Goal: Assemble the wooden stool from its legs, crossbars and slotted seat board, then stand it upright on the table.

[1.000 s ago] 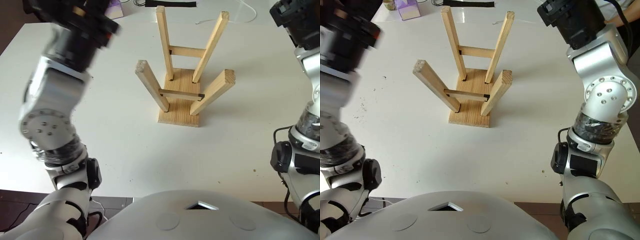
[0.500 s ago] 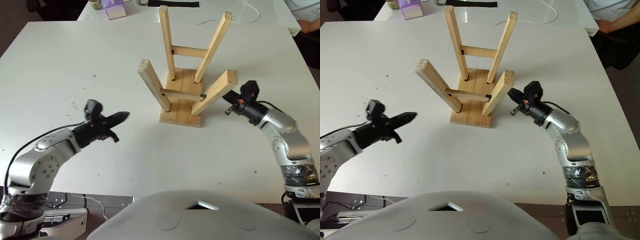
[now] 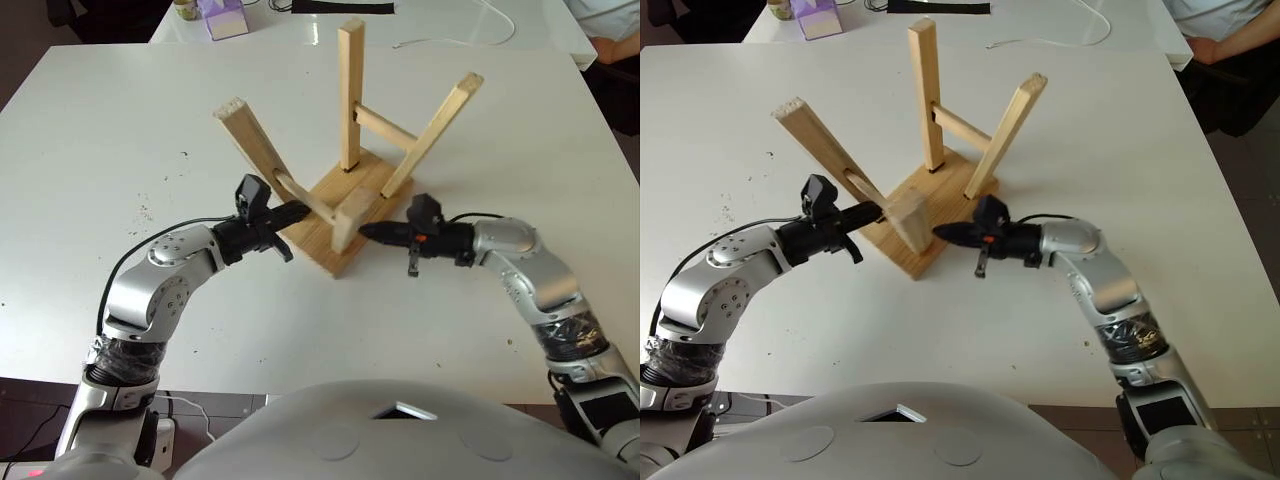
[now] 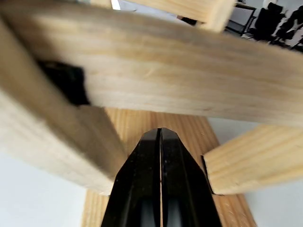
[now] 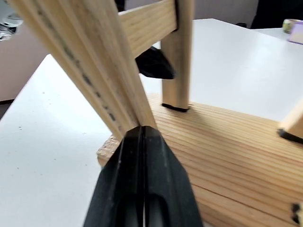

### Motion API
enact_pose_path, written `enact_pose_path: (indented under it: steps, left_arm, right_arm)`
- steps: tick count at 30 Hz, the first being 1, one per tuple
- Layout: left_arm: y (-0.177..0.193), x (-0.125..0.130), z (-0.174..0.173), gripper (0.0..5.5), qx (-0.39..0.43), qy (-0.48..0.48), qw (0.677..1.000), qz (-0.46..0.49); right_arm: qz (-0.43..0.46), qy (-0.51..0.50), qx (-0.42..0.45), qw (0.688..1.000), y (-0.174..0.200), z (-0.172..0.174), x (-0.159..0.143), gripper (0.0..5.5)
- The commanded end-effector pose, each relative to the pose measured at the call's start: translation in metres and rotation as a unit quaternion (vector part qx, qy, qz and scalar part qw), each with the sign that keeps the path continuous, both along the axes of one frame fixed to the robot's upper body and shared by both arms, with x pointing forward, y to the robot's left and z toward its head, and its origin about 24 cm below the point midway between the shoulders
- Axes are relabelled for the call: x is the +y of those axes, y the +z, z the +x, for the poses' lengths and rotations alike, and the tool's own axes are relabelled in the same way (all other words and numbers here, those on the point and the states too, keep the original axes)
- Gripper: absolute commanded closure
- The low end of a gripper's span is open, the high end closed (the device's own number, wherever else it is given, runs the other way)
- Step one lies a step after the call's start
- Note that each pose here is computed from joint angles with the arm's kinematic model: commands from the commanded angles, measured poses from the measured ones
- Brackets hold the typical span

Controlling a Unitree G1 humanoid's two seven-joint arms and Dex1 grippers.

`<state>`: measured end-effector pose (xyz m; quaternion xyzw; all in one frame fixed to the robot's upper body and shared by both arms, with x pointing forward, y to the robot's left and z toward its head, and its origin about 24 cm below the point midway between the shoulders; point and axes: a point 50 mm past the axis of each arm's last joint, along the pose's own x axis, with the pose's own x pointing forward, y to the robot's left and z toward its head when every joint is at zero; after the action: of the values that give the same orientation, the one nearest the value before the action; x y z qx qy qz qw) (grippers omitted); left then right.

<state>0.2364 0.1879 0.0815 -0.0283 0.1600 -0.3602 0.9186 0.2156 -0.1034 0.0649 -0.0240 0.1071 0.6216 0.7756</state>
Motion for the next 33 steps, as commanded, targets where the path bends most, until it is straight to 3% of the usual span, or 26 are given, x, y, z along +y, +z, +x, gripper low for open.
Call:
enact_pose_path:
  steps: [1, 4, 7, 10, 12, 15, 19, 24, 33]
  left_arm:
    - [-0.001, 0.03, 0.01, 5.49, -0.016, 0.084, 0.996, 0.023]
    - [-0.001, 0.041, -0.001, 5.49, -0.017, 0.106, 0.994, 0.022]
    - [-0.006, 0.049, -0.021, 5.49, -0.001, 0.118, 0.993, 0.02]
    - [-0.014, 0.058, -0.041, 5.49, 0.021, 0.152, 0.988, 0.019]
    - [-0.025, 0.06, -0.05, 5.49, 0.045, 0.163, 0.985, 0.027]
    - [-0.04, 0.048, -0.057, 5.49, 0.075, 0.142, 0.986, 0.039]
    - [-0.055, 0.023, -0.062, 5.49, 0.101, 0.093, 0.99, 0.043]
    - [-0.061, 0.0, -0.061, 5.49, 0.104, 0.046, 0.993, 0.033]
    - [-0.06, -0.012, -0.063, 5.49, 0.094, 0.027, 0.995, 0.02]
  right_arm:
    - [0.027, -0.055, 0.019, 0.998, -0.003, -0.007, 0.017, 5.5]
    - [-0.002, -0.097, 0.027, 0.995, -0.008, -0.009, -0.01, 5.5]
    - [-0.078, -0.133, 0.015, 0.988, -0.013, 0.0, -0.061, 5.5]
    - [-0.165, -0.171, -0.028, 0.971, -0.008, 0.028, -0.105, 5.5]
    - [-0.178, -0.213, -0.056, 0.959, -0.003, 0.052, -0.118, 5.5]
    - [-0.186, -0.248, -0.074, 0.948, -0.009, 0.076, -0.116, 5.5]
    - [-0.195, -0.221, -0.06, 0.954, -0.032, 0.082, -0.097, 5.5]
    - [-0.186, -0.158, -0.034, 0.969, -0.044, 0.059, -0.085, 5.5]
    - [-0.148, -0.092, 0.004, 0.985, -0.028, 0.007, -0.077, 5.5]
